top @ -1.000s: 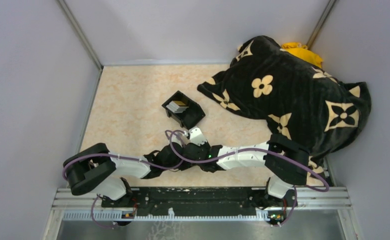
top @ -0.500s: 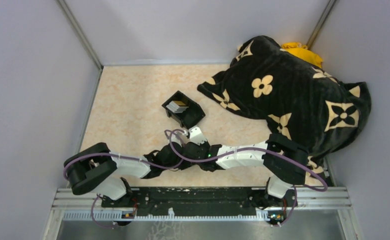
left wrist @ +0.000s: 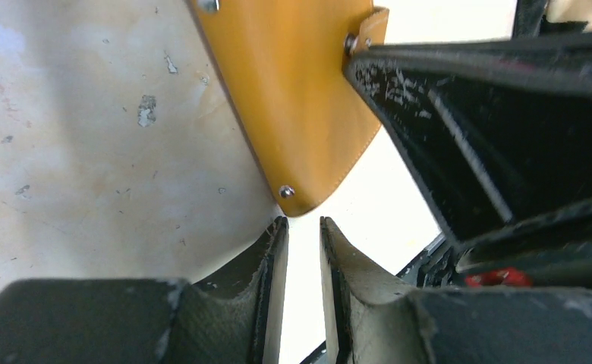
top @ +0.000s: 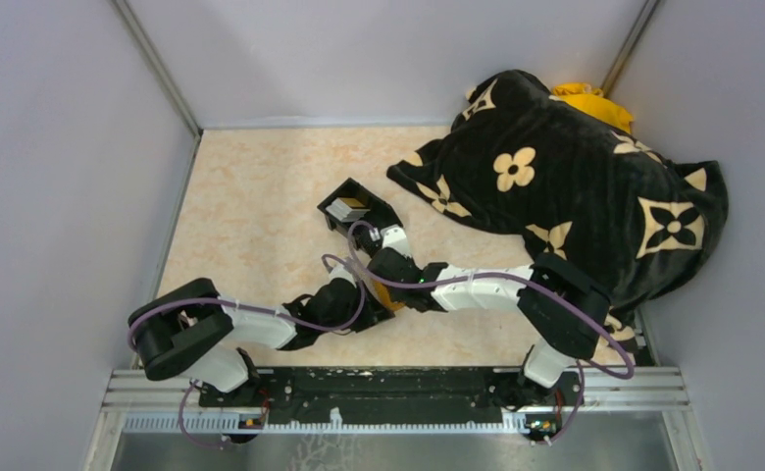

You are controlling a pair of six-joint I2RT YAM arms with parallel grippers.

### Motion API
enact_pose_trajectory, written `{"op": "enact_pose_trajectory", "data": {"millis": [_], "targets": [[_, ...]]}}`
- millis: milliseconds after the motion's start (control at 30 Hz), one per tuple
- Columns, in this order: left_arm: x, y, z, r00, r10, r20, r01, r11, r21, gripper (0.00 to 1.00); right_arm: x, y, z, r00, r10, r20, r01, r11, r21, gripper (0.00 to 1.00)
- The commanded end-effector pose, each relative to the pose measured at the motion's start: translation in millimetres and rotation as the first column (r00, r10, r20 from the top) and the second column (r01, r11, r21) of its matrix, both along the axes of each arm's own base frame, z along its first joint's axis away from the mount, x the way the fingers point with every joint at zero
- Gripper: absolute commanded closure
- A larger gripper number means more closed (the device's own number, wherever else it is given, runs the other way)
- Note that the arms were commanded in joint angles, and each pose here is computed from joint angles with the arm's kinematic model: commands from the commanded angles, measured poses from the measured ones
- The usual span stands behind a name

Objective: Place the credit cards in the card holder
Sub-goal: Close the card holder at the center of the board.

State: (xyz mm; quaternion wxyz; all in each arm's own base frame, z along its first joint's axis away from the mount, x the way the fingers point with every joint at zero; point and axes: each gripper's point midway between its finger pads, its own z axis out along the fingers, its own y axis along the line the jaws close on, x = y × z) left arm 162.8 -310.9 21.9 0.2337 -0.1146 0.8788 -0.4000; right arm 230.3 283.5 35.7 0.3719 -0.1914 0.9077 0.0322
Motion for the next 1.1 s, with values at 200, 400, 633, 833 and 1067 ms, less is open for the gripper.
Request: {"op": "enact_pose_trajectory", "data": {"millis": [200,400,633,833,1067], "targets": [[-11.6,36.0,-48.3,0.998,-0.054,-0.041,0.064,0.954,0.292,0.7,9.6,-14.7,-32.5,0.964,0.001,-0.267,0.051,0.981,0.188,1.0],[-4.5,36.8,-49.2,0.997,-0.061,-0.043,0.072,0.941,0.329,0.7,8.2,-27.0,-57.5,0.926,-0.011,-0.377,0.1,0.971,0.216,1.0],[20.5,55.3,-12.0,0.997,-0.023,0.076,-0.01,0.916,0.401,0.7,12.4,-31.0,-62.4,0.892,-0.015,-0.451,0.154,0.95,0.272,1.0],[70.2,62.5,47.6,0.957,0.032,0.288,-0.157,0.893,0.422,0.7,9.2,-26.1,-69.4,0.86,-0.006,-0.51,0.192,0.93,0.313,1.0],[119.0,39.8,73.0,0.921,0.032,0.388,-0.184,0.914,0.361,0.7,10.0,-21.4,-69.8,0.854,0.003,-0.52,0.202,0.92,0.336,1.0]]}}
